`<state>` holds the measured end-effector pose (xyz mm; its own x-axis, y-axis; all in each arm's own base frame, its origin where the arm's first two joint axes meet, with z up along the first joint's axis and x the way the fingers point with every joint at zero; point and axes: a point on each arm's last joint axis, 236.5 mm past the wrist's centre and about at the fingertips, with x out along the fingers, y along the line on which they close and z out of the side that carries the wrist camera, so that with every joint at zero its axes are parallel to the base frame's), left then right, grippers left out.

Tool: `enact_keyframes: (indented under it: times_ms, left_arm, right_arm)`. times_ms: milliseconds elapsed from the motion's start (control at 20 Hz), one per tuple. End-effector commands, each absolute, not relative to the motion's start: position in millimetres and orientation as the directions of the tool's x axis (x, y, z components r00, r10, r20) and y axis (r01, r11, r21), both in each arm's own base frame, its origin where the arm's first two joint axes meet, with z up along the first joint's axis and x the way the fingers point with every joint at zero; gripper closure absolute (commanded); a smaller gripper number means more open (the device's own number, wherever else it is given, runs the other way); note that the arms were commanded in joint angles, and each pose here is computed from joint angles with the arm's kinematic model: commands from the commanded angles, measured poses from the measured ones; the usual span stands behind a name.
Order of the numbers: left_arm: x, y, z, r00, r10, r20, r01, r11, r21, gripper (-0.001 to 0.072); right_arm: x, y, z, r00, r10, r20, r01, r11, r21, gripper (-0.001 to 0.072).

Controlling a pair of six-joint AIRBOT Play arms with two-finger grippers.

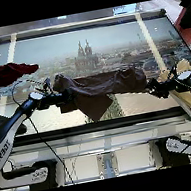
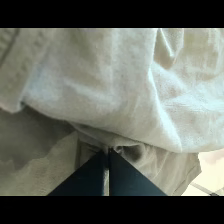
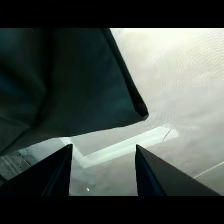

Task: Fold the shirts.

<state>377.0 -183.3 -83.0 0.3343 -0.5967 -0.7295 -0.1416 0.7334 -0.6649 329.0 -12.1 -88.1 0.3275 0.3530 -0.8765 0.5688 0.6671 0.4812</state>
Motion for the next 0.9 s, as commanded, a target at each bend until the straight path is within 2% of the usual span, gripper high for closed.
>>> enact_keyframes:
  times_ms: [0, 300, 600, 650, 750, 850]
  left_arm:
    - [377, -183, -83, 0.334, -0.597, -0.729, -0.141, 0.734, -0.665, 0.0693]
    - [377, -183, -83, 0.335, -0.596, -0.730, -0.141, 0.734, -0.665, 0.0692]
    - [377, -183, -83, 0.335, -0.596, -0.730, -0.140, 0.734, -0.664, 0.0693]
    - [377, -183, -83, 0.335, -0.596, -0.730, -0.140, 0.734, -0.664, 0.0693]
    - [377, -183, -83, 0.335, -0.596, -0.730, -0.140, 0.734, -0.664, 0.0693]
    - [378, -183, -83, 0.336, -0.596, -0.729, -0.140, 0.734, -0.665, 0.0693]
  right_arm:
    - [332, -10, -98, 0.358, 0.354, -0.864, 0.603, 0.618, 0.504, 0.0248]
    - [357, -21, -93, 0.467, 0.308, -0.829, 0.625, 0.548, 0.556, 0.0267]
    - [347, -11, -109, 0.402, 0.358, -0.842, 0.651, 0.535, 0.539, 0.0269]
    - [347, -11, -110, 0.402, 0.357, -0.843, 0.653, 0.534, 0.537, 0.0350]
    - [350, -14, -110, 0.416, 0.348, -0.840, 0.651, 0.531, 0.542, 0.0674]
    - [358, -10, -103, 0.446, 0.363, -0.818, 0.612, 0.543, 0.575, 0.0680]
